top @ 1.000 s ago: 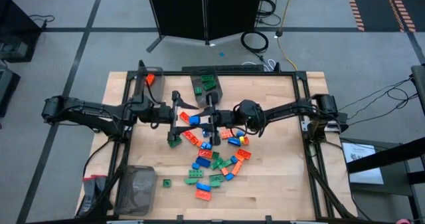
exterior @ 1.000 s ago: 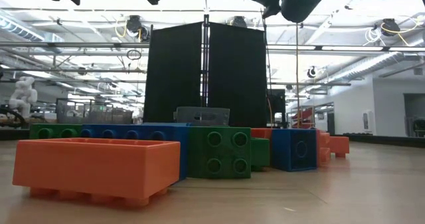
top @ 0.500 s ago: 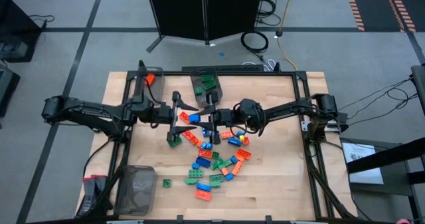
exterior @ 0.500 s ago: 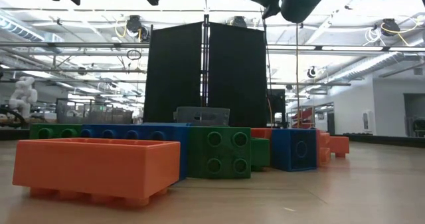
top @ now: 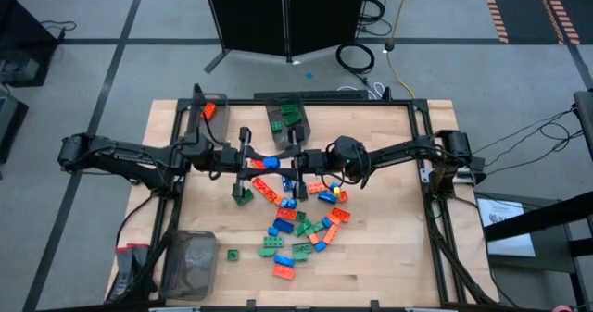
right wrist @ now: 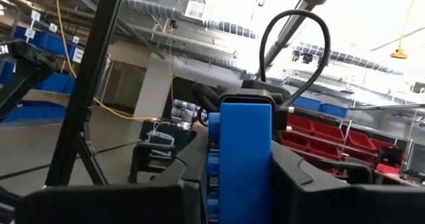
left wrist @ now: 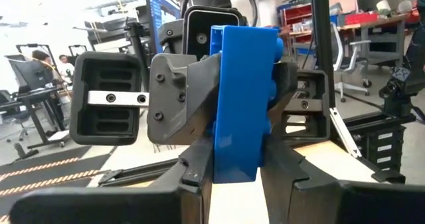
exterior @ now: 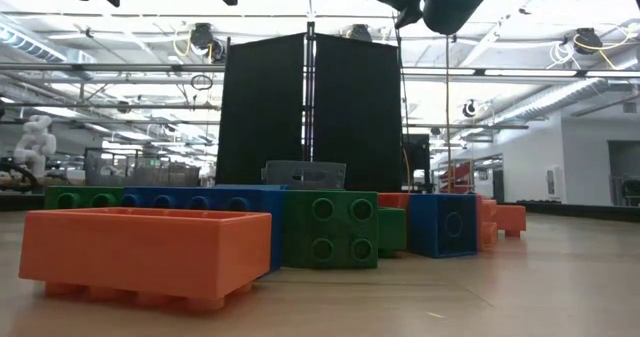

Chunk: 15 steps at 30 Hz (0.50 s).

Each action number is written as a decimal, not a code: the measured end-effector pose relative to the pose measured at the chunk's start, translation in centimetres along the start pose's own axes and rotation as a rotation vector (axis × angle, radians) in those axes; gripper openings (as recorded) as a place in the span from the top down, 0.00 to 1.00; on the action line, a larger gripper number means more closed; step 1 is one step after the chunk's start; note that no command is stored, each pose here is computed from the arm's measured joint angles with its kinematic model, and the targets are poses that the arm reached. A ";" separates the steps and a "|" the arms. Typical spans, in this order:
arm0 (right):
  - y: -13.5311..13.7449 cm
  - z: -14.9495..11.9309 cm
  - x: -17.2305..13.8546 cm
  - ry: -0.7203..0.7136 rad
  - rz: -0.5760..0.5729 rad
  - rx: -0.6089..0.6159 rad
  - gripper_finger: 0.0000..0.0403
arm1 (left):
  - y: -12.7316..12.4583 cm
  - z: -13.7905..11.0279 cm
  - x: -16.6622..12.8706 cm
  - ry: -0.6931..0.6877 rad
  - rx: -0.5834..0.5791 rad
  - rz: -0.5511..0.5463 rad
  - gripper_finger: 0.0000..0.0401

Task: Sort blocks
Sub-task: Put the blue game piece into the bottom left black transparent bin

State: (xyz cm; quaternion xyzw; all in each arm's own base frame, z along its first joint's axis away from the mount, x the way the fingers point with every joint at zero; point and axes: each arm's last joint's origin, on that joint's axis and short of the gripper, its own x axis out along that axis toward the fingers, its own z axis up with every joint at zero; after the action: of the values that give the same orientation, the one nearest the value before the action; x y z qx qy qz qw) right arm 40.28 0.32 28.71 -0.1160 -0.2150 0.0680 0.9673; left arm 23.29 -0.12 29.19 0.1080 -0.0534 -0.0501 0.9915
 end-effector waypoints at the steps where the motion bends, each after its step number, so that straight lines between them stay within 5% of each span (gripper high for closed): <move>1: 0.0 0.0 0.0 0.001 0.000 0.004 0.81 | 0.0 0.0 0.0 0.000 -0.001 0.000 0.81; 7: 0.0 -0.1 0.0 0.006 -0.004 0.018 0.79 | 0.0 0.0 0.0 0.004 -0.010 0.001 0.81; 15: -0.1 -0.1 0.0 0.018 -0.040 0.007 0.49 | 0.1 -0.1 0.0 0.012 -0.029 0.021 0.81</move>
State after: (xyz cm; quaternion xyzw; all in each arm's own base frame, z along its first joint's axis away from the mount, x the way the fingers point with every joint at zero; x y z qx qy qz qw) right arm 40.35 0.24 28.61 -0.1089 -0.2082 0.0483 0.9708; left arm 23.33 -0.04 29.10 0.0934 -0.0478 -0.0398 0.9937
